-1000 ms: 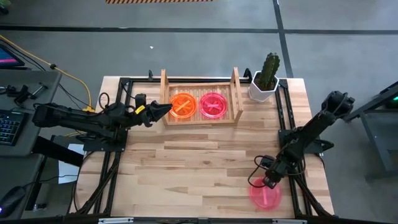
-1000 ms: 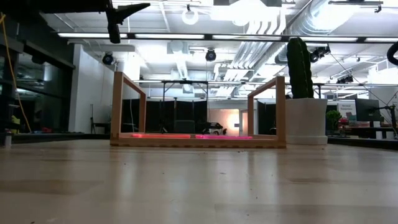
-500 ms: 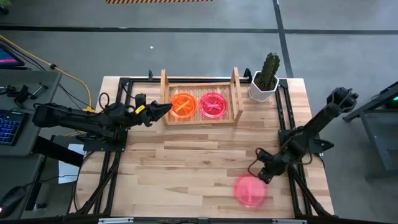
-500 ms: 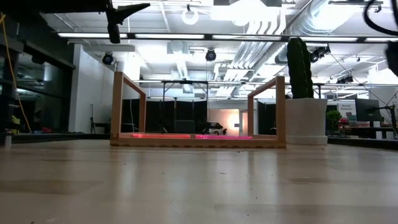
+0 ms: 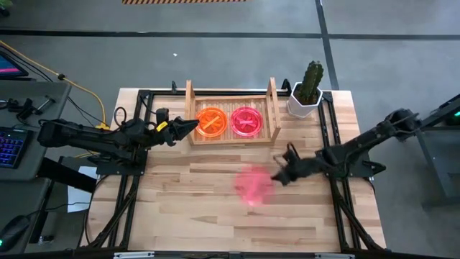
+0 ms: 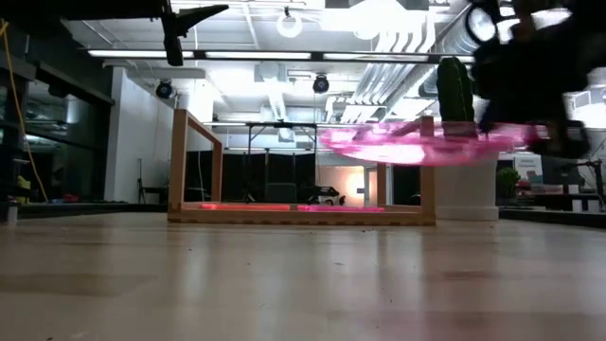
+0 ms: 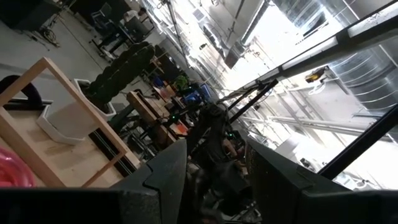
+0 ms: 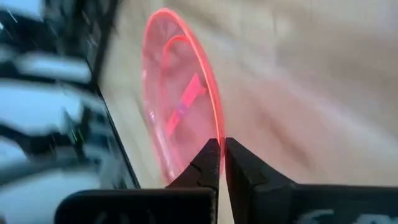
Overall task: Place and stack plates onto a shelf
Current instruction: Stack the pink plate on top of the pink plate
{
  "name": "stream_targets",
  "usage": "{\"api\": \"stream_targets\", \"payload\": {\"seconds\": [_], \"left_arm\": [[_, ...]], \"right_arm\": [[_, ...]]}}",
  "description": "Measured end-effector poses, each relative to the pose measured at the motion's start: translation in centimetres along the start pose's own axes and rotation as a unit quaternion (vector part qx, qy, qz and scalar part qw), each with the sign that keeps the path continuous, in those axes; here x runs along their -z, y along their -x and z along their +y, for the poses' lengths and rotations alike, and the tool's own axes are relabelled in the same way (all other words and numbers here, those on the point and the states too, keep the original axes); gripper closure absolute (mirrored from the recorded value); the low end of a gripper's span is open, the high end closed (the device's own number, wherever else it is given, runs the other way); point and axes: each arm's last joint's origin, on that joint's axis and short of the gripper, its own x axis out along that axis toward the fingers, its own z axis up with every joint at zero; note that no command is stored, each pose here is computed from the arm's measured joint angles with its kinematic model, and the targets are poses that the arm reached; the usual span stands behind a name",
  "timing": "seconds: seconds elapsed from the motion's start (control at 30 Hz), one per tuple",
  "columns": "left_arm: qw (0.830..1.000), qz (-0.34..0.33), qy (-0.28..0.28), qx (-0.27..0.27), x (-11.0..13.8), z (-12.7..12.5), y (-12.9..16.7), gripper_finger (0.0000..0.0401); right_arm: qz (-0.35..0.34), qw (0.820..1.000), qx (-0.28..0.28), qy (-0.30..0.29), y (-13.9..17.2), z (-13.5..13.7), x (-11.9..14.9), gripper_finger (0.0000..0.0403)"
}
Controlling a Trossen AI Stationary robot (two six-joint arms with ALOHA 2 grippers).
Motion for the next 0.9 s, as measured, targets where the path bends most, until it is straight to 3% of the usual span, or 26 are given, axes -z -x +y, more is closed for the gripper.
{"api": "stream_targets", "payload": {"seconds": [0.17,0.37,0.5,0.77,0.9], "left_arm": [[1.000,0.000,0.000,0.000,0.0,0.0,0.0,0.0245],[1.000,0.000,0.000,0.000,0.0,0.0,0.0,0.0245],[1.000,0.000,0.000,0.000,0.0,0.0,0.0,0.0245],[1.000,0.000,0.000,0.000,0.0,0.0,0.0,0.0245],[1.000,0.000,0.000,0.000,0.0,0.0,0.0,0.0245]], "right_arm": [[-0.112,0.993,-0.032,-0.016,-0.2,0.3,-4.0,0.0403],[-0.257,0.964,-0.015,-0.058,0.5,-0.5,-8.5,0.0403],[-0.312,0.950,-0.015,-0.028,1.9,1.7,-11.6,0.0403],[-0.360,0.920,0.155,-0.004,5.4,4.2,-16.9,0.0403],[-0.343,0.921,0.185,0.013,5.1,4.9,-19.6,0.0403]]}}
